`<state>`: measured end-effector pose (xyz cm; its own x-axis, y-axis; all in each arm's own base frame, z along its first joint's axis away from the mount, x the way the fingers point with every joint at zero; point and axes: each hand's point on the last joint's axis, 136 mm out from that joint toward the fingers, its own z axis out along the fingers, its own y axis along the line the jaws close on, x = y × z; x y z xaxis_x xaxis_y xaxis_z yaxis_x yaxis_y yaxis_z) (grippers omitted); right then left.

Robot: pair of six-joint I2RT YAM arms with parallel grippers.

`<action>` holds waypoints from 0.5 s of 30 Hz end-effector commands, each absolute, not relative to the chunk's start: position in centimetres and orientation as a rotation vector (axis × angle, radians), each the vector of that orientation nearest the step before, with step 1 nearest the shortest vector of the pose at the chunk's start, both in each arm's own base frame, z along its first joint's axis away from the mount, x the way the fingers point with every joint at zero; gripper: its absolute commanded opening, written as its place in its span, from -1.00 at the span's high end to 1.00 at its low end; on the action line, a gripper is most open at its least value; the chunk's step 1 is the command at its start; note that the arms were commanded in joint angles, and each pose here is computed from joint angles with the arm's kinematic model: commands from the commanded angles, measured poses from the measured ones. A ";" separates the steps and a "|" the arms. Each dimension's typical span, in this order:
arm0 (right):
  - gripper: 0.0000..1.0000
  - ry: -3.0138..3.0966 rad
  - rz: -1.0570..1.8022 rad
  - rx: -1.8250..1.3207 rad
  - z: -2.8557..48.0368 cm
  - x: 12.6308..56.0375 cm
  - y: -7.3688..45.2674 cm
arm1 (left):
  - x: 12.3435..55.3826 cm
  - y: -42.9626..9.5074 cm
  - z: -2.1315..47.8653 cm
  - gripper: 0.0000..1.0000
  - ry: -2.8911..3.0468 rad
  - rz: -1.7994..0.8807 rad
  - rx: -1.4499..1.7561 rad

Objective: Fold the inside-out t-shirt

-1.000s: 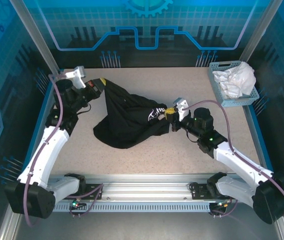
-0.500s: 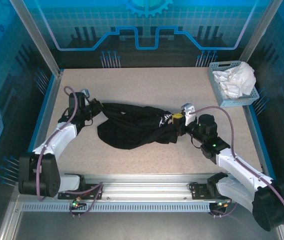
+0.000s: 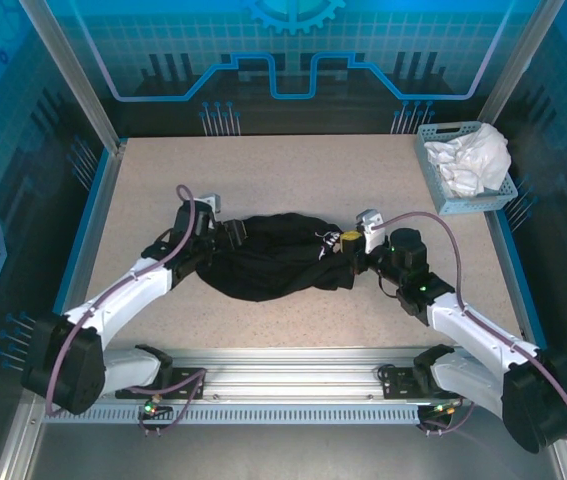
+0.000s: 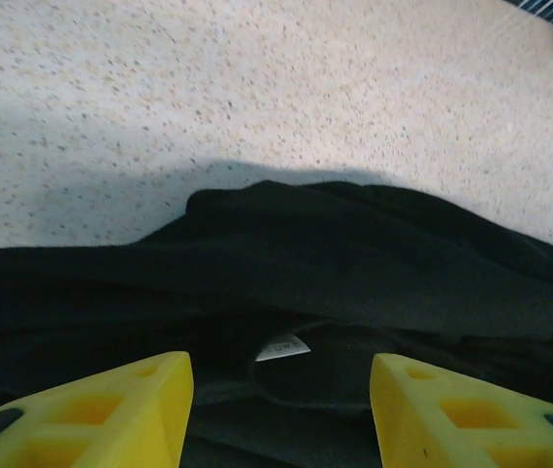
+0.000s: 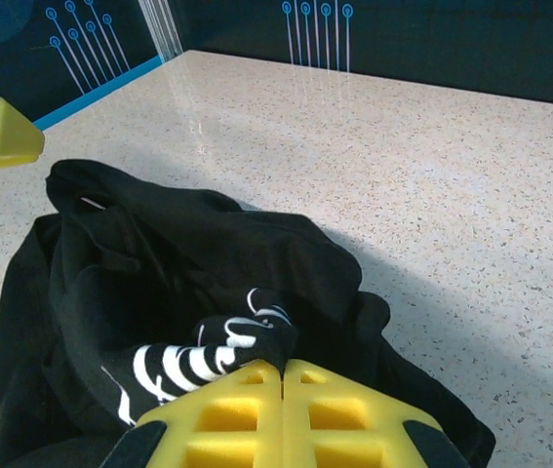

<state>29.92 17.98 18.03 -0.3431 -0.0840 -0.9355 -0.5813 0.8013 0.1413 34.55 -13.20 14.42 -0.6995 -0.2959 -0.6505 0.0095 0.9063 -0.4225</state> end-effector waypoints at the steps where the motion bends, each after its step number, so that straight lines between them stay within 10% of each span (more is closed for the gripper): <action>1: 1.00 1.828 0.577 -0.524 19.5 30.0 18.8 | 34.3 -13.6 11.6 -0.05 2.397 -0.465 -0.151; 7: 1.00 1.832 0.577 -0.532 19.5 29.8 18.9 | 37.0 -15.1 10.7 0.05 2.408 -0.480 -0.088; 15: 1.00 1.819 0.549 -0.530 20.0 29.6 18.4 | 38.8 -15.6 12.3 0.94 2.356 -0.501 -0.059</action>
